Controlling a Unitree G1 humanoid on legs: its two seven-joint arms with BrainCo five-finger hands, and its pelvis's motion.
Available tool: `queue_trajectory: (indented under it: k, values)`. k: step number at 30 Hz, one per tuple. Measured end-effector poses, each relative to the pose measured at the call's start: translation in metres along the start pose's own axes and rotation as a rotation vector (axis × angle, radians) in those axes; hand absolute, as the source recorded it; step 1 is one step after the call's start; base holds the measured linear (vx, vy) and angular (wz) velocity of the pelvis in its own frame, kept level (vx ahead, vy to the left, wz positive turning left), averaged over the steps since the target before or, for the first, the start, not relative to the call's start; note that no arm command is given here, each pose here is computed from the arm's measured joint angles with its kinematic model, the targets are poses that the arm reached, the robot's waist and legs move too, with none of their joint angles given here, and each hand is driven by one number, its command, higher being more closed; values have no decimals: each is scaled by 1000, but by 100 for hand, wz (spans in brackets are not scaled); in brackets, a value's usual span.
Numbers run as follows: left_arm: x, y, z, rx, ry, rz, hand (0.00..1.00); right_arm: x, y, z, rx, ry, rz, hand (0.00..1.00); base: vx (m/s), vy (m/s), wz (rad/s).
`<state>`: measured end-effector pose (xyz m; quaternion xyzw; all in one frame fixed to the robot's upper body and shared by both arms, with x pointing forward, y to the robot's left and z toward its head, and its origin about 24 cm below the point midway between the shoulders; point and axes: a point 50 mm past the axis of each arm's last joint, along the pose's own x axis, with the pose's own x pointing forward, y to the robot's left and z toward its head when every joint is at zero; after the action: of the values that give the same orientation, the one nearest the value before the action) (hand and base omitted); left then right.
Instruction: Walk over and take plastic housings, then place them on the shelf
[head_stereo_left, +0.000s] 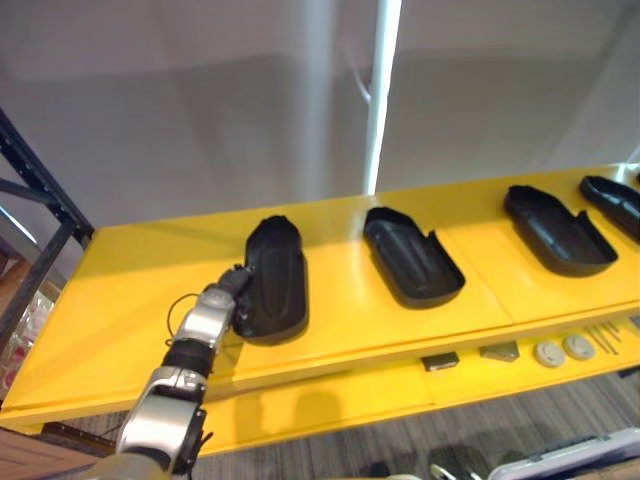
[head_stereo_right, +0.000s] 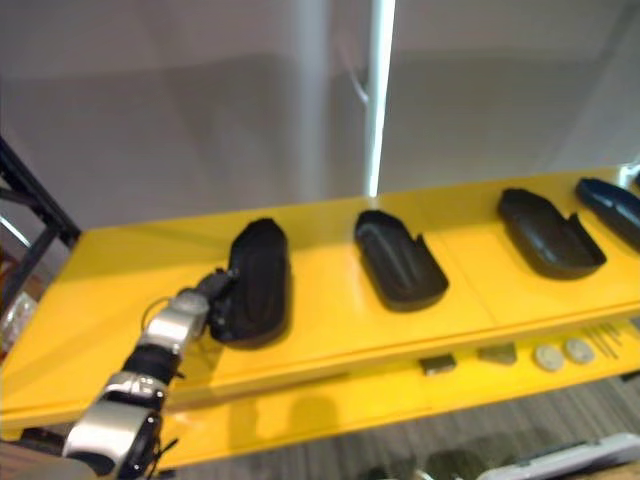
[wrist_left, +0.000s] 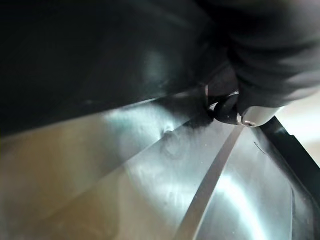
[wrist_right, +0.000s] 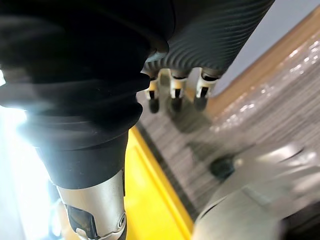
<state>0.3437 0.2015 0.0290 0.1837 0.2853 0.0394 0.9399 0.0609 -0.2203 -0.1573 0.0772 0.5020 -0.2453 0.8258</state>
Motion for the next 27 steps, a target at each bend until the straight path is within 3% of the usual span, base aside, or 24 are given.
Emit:
queue_trajectory:
  k: [7, 8, 27]
  values:
    - [3, 10, -3, -2, -5, 52, 100, 1, 2, 1, 18, 4, 4, 0, -19, -23, 7]
    - [4, 12, -2, -1, -8, 55, 0, 1, 1, 0, 18, 7, 3, 0, -14, -11, 5]
    - [4, 22, 6, 62, -43, -22, 0, 1, -11, -6, 84, 36, -49, 0, -2, -2, 0]
